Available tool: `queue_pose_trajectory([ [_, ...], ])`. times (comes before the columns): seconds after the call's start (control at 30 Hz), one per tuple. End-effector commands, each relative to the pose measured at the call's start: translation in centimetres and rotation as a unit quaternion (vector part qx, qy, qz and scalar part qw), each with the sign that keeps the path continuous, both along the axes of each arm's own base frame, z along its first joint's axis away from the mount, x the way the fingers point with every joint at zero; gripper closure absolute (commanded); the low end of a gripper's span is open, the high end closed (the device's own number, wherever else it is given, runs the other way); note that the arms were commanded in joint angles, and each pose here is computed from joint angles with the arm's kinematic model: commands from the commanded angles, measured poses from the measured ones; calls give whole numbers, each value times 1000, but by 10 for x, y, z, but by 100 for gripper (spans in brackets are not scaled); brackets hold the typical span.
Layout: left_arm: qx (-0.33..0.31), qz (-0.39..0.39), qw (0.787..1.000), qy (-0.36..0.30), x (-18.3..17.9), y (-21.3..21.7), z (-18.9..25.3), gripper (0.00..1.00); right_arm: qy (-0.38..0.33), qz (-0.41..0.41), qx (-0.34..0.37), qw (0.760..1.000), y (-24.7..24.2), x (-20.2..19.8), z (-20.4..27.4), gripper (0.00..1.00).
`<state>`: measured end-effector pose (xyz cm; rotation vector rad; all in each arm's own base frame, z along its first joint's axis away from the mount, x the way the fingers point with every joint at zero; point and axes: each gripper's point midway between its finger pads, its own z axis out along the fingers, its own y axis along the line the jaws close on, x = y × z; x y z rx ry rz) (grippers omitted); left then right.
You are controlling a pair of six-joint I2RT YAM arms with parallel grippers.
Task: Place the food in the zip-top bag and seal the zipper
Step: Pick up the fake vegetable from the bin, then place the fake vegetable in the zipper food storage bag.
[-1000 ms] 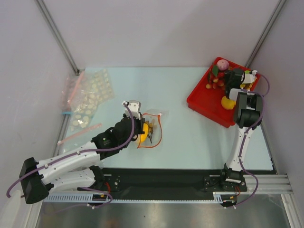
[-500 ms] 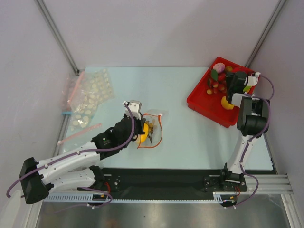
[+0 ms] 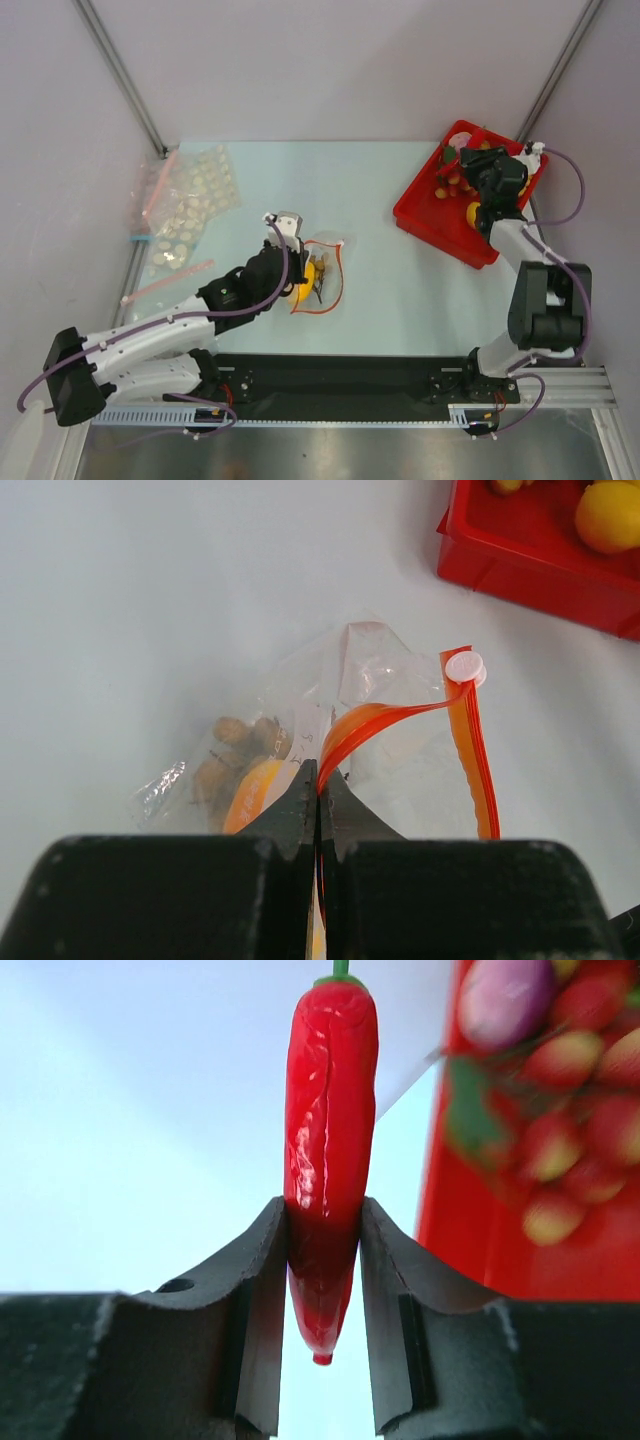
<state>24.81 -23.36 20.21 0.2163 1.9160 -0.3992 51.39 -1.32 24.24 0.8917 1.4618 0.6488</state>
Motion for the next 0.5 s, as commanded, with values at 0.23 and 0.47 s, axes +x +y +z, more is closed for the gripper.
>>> queue_pose_trajectory([
  [0.23, -16, 11, 1000, -19, 9, -5, 25, 100, -70, 120, -96, 986, 112, -147, 53, 88],
  [0.47, -11, 13, 1000, -21, 10, -4, 27, 100, -151, 262, -73, 950, 189, -232, 54, 91],
])
